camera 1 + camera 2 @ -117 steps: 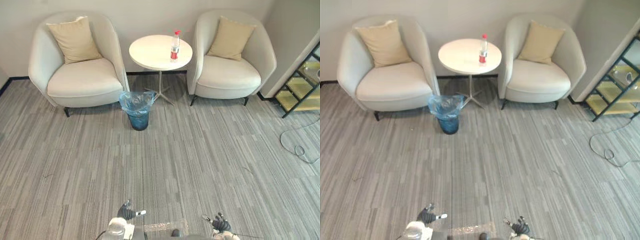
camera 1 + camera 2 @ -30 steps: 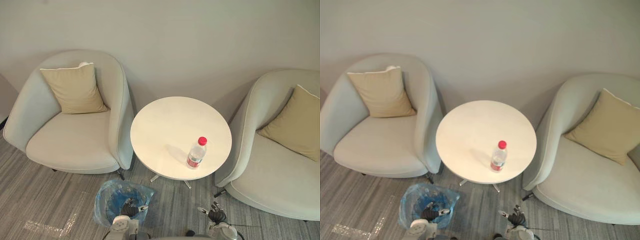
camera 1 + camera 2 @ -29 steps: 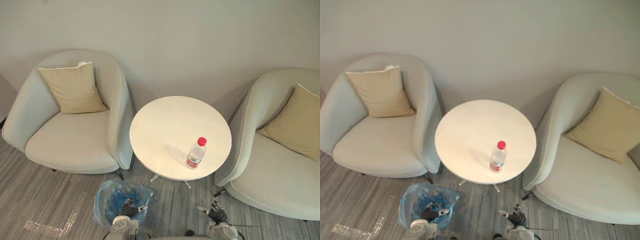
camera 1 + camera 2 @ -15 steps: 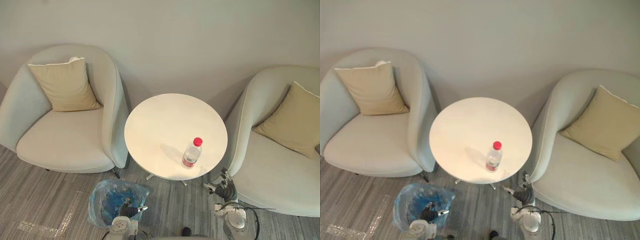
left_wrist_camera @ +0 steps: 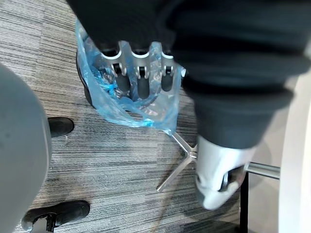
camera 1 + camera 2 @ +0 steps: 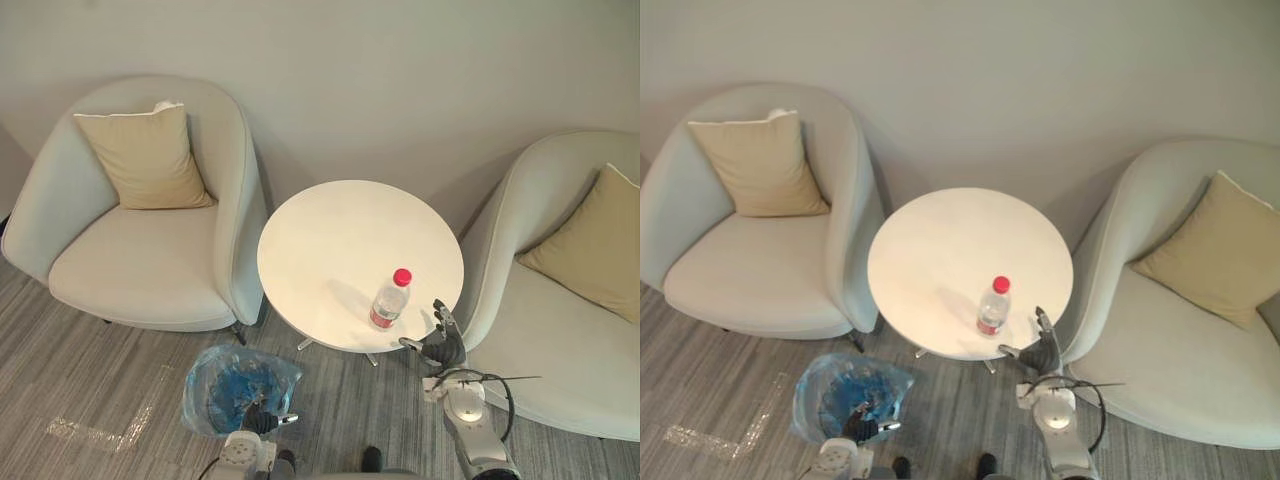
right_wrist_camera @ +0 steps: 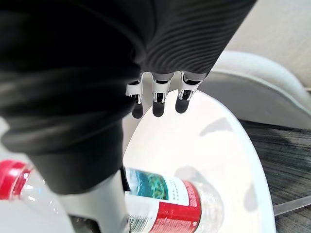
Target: Gather rubbish on tea table into small bin, then transfer packed bag to large trash can.
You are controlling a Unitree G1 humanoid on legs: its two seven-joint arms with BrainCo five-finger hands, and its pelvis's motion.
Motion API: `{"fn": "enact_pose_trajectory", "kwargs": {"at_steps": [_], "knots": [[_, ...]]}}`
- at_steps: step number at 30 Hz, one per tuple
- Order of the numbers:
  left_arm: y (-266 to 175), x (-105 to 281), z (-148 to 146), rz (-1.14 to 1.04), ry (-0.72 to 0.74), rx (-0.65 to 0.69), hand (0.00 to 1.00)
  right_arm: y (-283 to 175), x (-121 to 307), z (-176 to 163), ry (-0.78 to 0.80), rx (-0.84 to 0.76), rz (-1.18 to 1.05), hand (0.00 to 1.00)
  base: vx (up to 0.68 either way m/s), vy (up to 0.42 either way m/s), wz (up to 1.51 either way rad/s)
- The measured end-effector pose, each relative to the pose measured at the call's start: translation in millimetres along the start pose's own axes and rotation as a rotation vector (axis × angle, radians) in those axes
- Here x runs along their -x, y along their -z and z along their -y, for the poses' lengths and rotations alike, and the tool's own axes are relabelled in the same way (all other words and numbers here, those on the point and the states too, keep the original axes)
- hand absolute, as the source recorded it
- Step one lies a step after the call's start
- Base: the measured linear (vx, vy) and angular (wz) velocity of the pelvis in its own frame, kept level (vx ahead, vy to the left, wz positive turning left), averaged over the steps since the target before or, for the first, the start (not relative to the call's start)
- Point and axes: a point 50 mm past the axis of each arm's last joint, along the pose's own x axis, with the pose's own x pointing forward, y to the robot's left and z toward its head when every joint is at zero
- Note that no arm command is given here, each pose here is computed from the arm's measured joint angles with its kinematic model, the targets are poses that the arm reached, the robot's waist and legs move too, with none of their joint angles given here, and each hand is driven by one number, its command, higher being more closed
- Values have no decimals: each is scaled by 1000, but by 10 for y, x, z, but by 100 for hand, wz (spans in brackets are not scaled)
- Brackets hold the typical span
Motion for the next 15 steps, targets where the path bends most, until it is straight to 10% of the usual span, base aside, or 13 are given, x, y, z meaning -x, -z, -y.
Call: {"fn": "enact_pose_trajectory", "kwargs": {"at_steps": [15], "knots": [[-80, -17, -8, 32, -2, 2, 0, -247, -336, -54, 39, -76, 38, 0, -4, -5, 8]]}}
